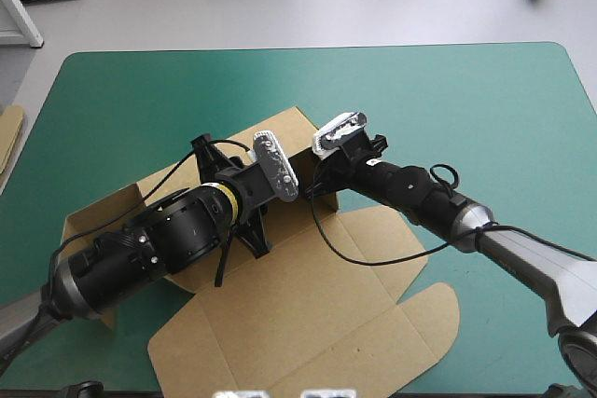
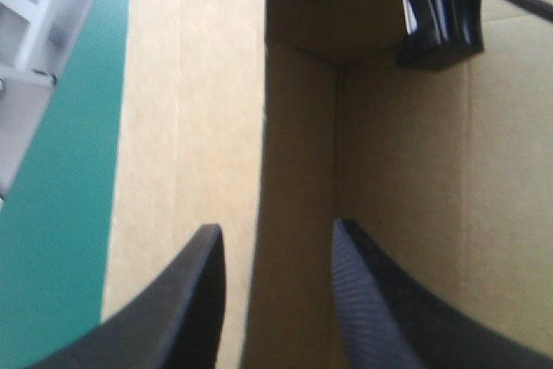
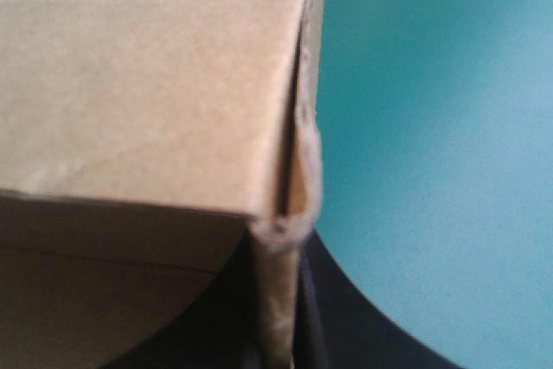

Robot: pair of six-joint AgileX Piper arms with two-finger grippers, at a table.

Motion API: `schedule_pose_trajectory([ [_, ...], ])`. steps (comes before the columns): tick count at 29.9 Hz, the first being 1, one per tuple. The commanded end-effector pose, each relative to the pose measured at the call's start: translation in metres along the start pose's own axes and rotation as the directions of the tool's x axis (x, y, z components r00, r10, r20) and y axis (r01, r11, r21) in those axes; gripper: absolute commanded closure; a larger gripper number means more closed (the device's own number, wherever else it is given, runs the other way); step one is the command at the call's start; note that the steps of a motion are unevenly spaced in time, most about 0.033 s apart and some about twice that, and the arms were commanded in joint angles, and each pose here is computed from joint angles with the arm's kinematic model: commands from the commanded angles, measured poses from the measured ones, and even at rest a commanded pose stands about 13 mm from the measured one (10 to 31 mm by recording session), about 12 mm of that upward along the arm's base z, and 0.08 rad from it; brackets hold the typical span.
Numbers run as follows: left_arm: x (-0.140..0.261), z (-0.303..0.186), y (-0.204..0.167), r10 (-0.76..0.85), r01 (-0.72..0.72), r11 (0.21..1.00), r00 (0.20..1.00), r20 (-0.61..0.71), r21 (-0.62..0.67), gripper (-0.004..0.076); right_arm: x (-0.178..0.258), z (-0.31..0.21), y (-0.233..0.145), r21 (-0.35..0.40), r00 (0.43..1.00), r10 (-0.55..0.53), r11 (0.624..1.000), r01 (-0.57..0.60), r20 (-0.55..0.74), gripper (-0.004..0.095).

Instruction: Fold the box

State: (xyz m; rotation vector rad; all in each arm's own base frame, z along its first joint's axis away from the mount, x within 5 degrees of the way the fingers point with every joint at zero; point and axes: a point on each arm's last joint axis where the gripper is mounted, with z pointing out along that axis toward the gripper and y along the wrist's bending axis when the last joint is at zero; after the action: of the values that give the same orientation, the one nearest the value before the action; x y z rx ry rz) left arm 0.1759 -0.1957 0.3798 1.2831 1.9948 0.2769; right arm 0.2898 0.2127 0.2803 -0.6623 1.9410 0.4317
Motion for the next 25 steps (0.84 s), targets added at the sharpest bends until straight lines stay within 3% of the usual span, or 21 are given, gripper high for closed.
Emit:
schedule_pose_trajectory([
  [1,-0.003,-0.022,0.005,-0.102,0.100,0.993,0.994,0.027,0.058,0.0591,-0.022,-0.014,-0.013,0.021,0.996,0.054,0.998,-0.056,0.074,0.0905],
  [3,-0.006,-0.028,0.004,-0.137,0.132,0.985,0.990,0.034,0.110,0.0734,-0.021,-0.015,-0.018,0.004,0.994,0.094,0.996,-0.095,0.057,0.0905],
  [7,-0.012,-0.045,0.011,-0.190,0.181,0.972,0.981,0.049,0.150,0.0732,-0.016,-0.017,-0.029,-0.026,0.984,0.179,0.984,-0.179,0.007,0.0904],
  [13,-0.021,-0.088,0.042,-0.320,0.303,0.942,0.940,0.116,0.146,0.0732,-0.009,-0.018,-0.035,-0.009,0.976,0.207,0.978,-0.208,-0.070,0.0904],
  [18,-0.012,-0.103,0.083,-0.446,0.441,0.895,0.882,0.150,0.066,0.0732,-0.018,-0.022,-0.034,-0.010,0.968,0.211,0.977,-0.215,-0.133,0.0905],
  [25,0.029,-0.088,0.139,-0.588,0.595,0.802,0.803,0.094,-0.063,0.0732,-0.037,-0.030,-0.036,0.008,0.963,0.203,0.979,-0.205,-0.175,0.0905],
])
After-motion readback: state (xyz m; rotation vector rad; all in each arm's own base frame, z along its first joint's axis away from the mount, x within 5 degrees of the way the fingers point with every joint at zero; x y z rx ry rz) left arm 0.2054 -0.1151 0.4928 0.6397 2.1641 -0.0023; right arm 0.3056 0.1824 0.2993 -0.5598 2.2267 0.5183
